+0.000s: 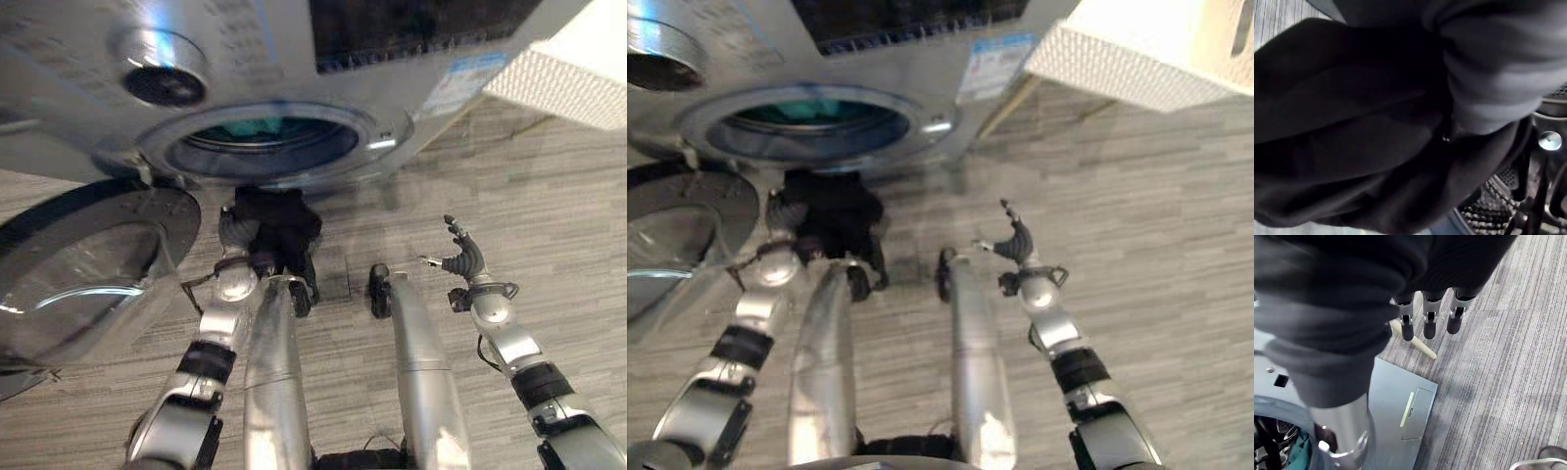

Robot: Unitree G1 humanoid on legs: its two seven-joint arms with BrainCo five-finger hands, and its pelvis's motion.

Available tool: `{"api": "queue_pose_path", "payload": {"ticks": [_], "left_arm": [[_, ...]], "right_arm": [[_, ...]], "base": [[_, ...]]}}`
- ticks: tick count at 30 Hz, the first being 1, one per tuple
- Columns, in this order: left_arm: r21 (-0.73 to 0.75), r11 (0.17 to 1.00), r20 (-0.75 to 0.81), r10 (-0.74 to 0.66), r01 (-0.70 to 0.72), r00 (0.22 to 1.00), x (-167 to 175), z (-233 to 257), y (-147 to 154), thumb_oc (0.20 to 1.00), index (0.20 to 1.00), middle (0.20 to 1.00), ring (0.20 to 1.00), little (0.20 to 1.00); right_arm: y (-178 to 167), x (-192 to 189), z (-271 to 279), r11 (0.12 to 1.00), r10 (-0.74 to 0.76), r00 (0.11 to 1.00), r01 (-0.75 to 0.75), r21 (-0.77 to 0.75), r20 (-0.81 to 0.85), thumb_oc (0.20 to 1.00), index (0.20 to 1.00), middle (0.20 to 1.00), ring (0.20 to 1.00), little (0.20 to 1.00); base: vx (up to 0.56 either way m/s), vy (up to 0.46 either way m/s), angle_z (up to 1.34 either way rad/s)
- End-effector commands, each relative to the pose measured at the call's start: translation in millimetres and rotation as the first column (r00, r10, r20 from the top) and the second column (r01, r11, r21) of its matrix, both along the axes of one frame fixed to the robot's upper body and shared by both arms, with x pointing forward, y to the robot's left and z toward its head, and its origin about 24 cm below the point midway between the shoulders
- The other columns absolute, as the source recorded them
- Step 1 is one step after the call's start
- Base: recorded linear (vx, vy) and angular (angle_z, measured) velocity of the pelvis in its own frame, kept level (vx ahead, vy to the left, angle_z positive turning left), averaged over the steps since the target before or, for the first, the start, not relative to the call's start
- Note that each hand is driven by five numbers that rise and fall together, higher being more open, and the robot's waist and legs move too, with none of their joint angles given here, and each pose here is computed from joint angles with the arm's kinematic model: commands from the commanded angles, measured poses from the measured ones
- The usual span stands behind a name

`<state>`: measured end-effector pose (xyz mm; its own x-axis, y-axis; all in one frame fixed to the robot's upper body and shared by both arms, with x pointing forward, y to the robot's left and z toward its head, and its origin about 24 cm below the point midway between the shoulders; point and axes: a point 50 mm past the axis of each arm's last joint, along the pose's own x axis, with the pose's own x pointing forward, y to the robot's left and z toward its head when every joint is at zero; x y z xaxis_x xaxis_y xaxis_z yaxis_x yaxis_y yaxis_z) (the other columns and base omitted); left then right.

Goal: Grab the laundry basket,head to the washer,open it,put in the laundry and shut it.

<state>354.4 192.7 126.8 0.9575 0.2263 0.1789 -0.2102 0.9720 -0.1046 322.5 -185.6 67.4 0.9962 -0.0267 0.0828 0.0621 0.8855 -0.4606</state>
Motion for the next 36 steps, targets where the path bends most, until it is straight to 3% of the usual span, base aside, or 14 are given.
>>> {"api": "queue_pose_path", "payload": {"ticks": [1,6,9,15,18,19,20,22,25,26,29,32,36], "left_arm": [[-0.073,0.994,0.259,0.101,-0.084,0.961,8,69,13,0.2,0.2,0.2,0.2,0.2],[-0.01,0.971,0.49,0.212,-0.238,0.846,16,184,34,0.2,0.2,0.2,0.2,0.2],[0.012,0.95,0.555,0.254,-0.313,0.792,11,220,41,0.2,0.2,0.2,0.2,0.2],[-0.203,0.918,0.748,0.371,-0.342,0.551,-35,318,55,0.2,0.2,0.2,0.2,0.2],[-0.17,0.882,0.778,0.394,-0.44,0.489,-47,328,66,0.2,0.2,0.2,0.2,0.2],[-0.045,0.847,0.755,0.376,-0.529,0.537,-40,320,74,1.0,1.0,1.0,1.0,1.0],[0.276,0.736,0.672,0.313,-0.619,0.671,-14,296,75,1.0,1.0,1.0,1.0,1.0],[0.651,0.466,0.568,0.224,-0.599,0.792,4,276,73,1.0,1.0,1.0,1.0,1.0],[0.743,0.352,0.54,0.186,-0.569,0.821,8,269,68,1.0,1.0,1.0,1.0,1.0],[0.778,0.258,0.555,0.143,-0.573,0.819,6,270,62,1.0,1.0,1.0,1.0,1.0],[0.772,0.22,0.586,0.12,-0.597,0.802,1,270,60,1.0,1.0,1.0,1.0,1.0],[0.766,0.243,0.592,0.094,-0.595,0.8,-3,255,62,1.0,1.0,1.0,1.0,1.0],[0.81,0.231,0.537,0.074,-0.538,0.84,0,217,65,1.0,1.0,1.0,1.0,1.0]], "right_arm": [[-4,-19,-5,0.998,0.005,0.999,-0.007,0.057,0.041,1.0,1.0,1.0,1.0,1.0],[-1,-22,4,0.996,0.081,0.993,-0.084,0.029,0.087,1.0,1.0,1.0,1.0,1.0],[1,-21,10,0.993,0.114,0.987,-0.117,0.019,0.114,1.0,1.0,1.0,1.0,1.0],[0,-22,27,0.983,0.185,0.97,-0.181,-0.041,0.158,1.0,1.0,1.0,1.0,1.0],[-4,-28,30,0.976,0.213,0.963,-0.205,-0.068,0.164,1.0,1.0,1.0,1.0,1.0],[-8,-30,31,0.977,0.212,0.963,-0.202,-0.075,0.168,1.0,1.0,1.0,1.0,1.0],[-11,-29,32,0.977,0.208,0.962,-0.198,-0.077,0.177,1.0,1.0,1.0,1.0,1.0],[-16,-28,39,0.974,0.22,0.955,-0.203,-0.103,0.198,1.0,1.0,1.0,1.0,1.0],[-19,-30,41,0.972,0.226,0.952,-0.206,-0.114,0.205,1.0,1.0,1.0,1.0,1.0],[-24,-31,43,0.973,0.215,0.952,-0.192,-0.125,0.216,1.0,1.0,1.0,1.0,1.0],[-26,-31,44,0.975,0.207,0.953,-0.184,-0.123,0.222,1.0,1.0,1.0,1.0,1.0],[-25,-31,44,0.977,0.201,0.952,-0.177,-0.122,0.231,1.0,1.0,1.0,1.0,1.0],[-23,-30,44,0.976,0.205,0.95,-0.18,-0.12,0.238,1.0,1.0,1.0,1.0,1.0]], "base": [[0.02,-0.026,0.07],[0.04,-0.047,-0.03],[0.04,-0.025,0.03],[0.05,-0.005,-0.01],[0.06,0.03,-0.12],[0.03,0.042,-0.13],[0.0,0.038,-0.08],[-0.03,0.032,0.03],[-0.03,0.001,0.19],[-0.04,-0.011,0.16],[-0.03,-0.011,0.06],[-0.04,-0.01,0.01],[-0.01,-0.002,0.0]]}}
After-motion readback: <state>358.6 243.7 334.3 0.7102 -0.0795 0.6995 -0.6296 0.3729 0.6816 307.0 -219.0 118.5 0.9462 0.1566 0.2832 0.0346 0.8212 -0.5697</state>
